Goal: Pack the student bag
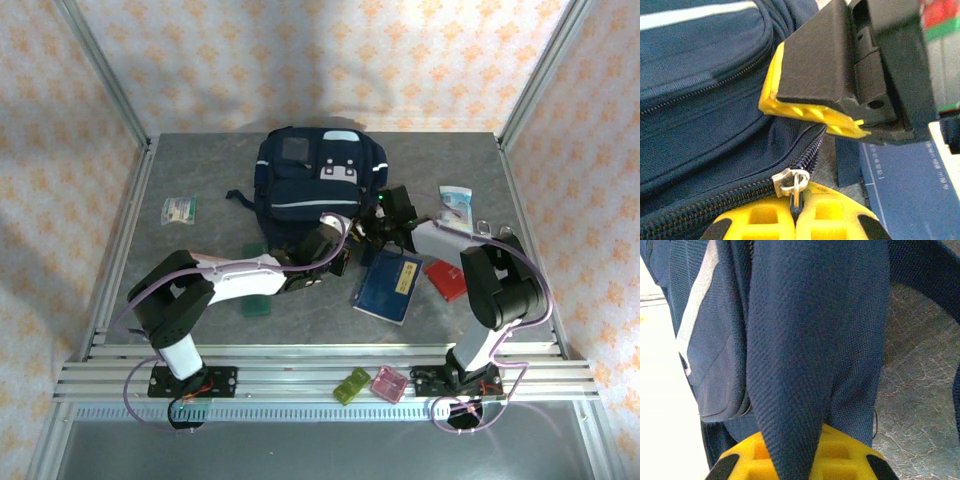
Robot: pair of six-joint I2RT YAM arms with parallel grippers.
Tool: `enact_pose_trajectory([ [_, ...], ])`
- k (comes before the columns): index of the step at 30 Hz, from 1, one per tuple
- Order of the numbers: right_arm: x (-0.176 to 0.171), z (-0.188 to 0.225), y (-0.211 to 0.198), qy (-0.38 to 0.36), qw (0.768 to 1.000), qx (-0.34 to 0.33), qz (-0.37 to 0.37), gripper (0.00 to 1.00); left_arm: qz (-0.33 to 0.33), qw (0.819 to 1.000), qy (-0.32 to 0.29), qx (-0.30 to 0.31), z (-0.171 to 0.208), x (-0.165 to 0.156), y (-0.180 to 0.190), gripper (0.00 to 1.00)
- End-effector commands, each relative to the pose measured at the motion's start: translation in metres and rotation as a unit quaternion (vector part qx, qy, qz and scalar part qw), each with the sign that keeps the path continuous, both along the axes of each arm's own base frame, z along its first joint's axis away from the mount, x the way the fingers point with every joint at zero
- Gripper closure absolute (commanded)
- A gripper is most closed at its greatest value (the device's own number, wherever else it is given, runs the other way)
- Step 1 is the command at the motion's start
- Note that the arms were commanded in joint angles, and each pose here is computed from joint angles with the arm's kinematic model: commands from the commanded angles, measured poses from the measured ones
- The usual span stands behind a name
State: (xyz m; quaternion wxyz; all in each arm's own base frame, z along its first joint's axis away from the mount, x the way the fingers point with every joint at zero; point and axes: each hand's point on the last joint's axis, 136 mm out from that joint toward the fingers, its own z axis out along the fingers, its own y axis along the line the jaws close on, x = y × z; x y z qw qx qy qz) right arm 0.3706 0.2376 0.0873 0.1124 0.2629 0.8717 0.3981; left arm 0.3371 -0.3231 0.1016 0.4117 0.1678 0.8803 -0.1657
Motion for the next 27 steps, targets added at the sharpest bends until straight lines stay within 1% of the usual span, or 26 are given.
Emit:
enact_pose_trajectory([
  [1, 0.028, 0.023, -0.004, -0.053, 0.998, 0.006, -0.024, 1.00, 0.015, 0.999, -0.032, -0.041, 0.031, 0.004, -0.002, 1.00],
  [5, 0.042, 0.035, -0.029, -0.068, 0.996, 0.005, -0.058, 1.00, 0.046, 0.998, -0.016, -0.050, 0.019, -0.002, 0.031, 1.00],
  [11, 0.055, 0.043, -0.069, -0.079, 0.991, 0.000, -0.104, 1.00, 0.112, 0.993, 0.001, -0.041, -0.002, -0.014, 0.099, 1.00],
  [18, 0.065, 0.042, -0.081, -0.083, 0.989, -0.002, -0.122, 1.00, 0.184, 0.983, -0.004, -0.021, -0.008, -0.019, 0.168, 1.00],
  [20, 0.068, 0.044, -0.080, -0.085, 0.989, 0.000, -0.120, 1.00, 0.182, 0.983, -0.010, -0.024, -0.004, -0.019, 0.171, 1.00],
  [24, 0.076, 0.048, -0.078, -0.091, 0.989, -0.001, -0.118, 1.00, 0.157, 0.987, -0.004, -0.038, 0.006, -0.015, 0.156, 1.00],
  [27, 0.083, 0.048, -0.076, -0.090, 0.990, -0.003, -0.112, 1.00, 0.140, 0.989, -0.012, -0.042, 0.015, -0.013, 0.140, 1.00],
])
